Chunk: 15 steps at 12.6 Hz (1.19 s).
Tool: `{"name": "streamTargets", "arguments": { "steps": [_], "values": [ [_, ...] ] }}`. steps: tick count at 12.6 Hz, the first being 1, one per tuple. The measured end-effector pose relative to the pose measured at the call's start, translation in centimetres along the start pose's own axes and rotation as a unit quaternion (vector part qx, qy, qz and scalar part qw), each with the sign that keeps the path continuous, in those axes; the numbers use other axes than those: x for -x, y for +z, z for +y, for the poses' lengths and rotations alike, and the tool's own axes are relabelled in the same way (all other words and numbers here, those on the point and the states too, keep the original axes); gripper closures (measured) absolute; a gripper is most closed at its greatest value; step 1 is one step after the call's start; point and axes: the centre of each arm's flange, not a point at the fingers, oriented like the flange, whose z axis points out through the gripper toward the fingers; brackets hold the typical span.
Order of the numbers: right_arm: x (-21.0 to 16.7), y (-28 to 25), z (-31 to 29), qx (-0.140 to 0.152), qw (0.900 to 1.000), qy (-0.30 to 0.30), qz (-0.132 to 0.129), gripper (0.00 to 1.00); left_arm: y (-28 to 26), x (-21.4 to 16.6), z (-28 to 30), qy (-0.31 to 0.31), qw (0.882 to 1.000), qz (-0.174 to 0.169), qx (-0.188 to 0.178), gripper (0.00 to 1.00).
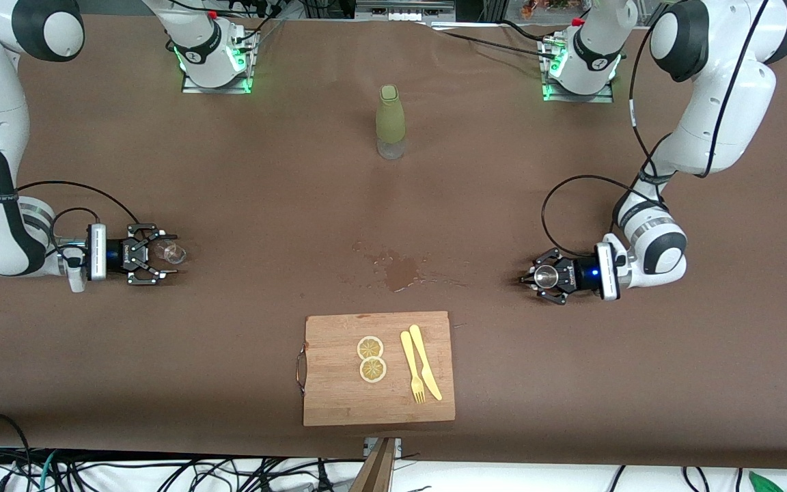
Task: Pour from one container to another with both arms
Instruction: 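Carry the jigger and glass cup toward each other at table center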
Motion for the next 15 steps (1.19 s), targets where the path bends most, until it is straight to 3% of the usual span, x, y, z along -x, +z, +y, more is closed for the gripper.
{"name": "streamTargets", "arguments": {
  "steps": [1, 3, 4, 5, 9, 11, 15],
  "values": [
    [0.0, 0.0, 0.0, 0.001, 1.0, 0.0, -0.001, 0.17, 1.3, -0.8, -0.2, 0.002, 1.0, -0.003, 0.002, 0.92],
    [-0.2, -0.2, 0.2, 0.002, 1.0, -0.003, -0.002, 0.39, 5.0, -2.4, -0.5, 0.015, 1.0, -0.014, 0.007, 0.92],
    [-0.4, -0.3, 0.4, 0.003, 1.0, -0.006, -0.003, 0.41, 7.4, -2.8, -0.3, 0.018, 1.0, -0.022, 0.01, 0.92],
    [-0.7, -0.3, 0.6, 0.002, 1.0, -0.005, -0.005, 0.51, 10.0, -3.0, 0.2, 0.02, 0.999, -0.03, 0.013, 0.92],
    [-2.6, 0.3, 2.0, -0.002, 1.0, 0.008, -0.015, 0.51, 17.0, -2.8, 2.8, 0.032, 0.997, -0.057, 0.038, 0.92],
    [-5.7, 1.0, 3.7, -0.012, 0.999, 0.015, -0.025, 0.51, 19.1, -2.7, 3.9, 0.05, 0.995, -0.069, 0.055, 0.92],
    [-12.9, 4.4, 7.2, -0.034, 0.997, 0.024, -0.058, 0.51, 23.5, -1.7, 6.1, 0.083, 0.99, -0.108, 0.038, 0.92]
  ]
}}
